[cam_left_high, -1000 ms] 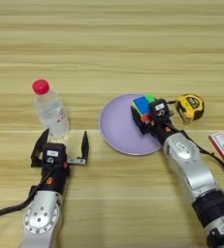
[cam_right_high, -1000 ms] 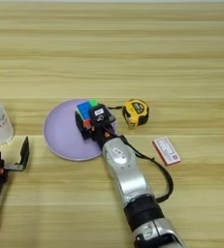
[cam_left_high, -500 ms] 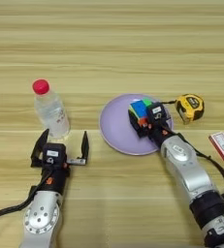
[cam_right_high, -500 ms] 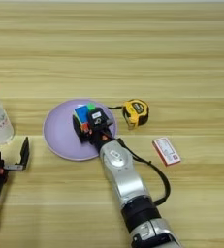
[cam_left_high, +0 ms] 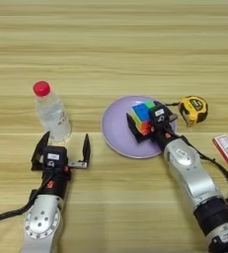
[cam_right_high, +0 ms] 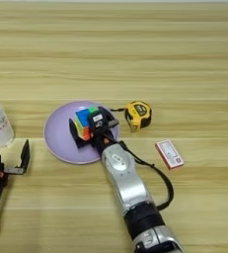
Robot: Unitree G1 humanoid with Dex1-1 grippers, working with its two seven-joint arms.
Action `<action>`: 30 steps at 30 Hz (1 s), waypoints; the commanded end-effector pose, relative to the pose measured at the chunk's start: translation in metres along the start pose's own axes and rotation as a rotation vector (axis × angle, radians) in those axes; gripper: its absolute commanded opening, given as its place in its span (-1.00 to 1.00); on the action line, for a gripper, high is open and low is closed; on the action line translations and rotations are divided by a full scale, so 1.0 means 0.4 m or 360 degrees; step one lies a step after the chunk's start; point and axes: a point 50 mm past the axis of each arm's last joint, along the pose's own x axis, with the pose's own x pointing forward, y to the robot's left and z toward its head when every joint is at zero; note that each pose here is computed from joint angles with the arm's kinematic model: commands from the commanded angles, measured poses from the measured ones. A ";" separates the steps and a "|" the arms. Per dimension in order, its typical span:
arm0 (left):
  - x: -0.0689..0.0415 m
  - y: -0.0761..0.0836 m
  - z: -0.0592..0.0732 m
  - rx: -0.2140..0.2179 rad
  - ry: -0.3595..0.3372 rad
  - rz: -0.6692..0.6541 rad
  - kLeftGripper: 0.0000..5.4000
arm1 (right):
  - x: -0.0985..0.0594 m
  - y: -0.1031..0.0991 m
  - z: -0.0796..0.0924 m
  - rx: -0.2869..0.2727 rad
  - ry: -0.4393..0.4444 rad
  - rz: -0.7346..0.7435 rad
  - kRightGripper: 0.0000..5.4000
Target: Move the objects on the table
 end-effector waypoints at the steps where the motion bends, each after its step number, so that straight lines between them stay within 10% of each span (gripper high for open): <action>1: -0.001 -0.003 0.003 0.0012 -0.0002 -0.0005 1.00 | -0.009 -0.008 0.018 -0.0037 -0.0045 -0.0014 0.99; 16: -0.003 -0.005 0.002 0.0005 0.0000 0.0013 1.00 | -0.055 -0.039 0.067 -0.0055 -0.0162 -0.0069 0.99; 30: -0.004 -0.001 0.004 0.0034 0.0000 0.0048 1.00 | -0.215 -0.221 0.063 -0.0152 -0.0137 -0.0367 0.99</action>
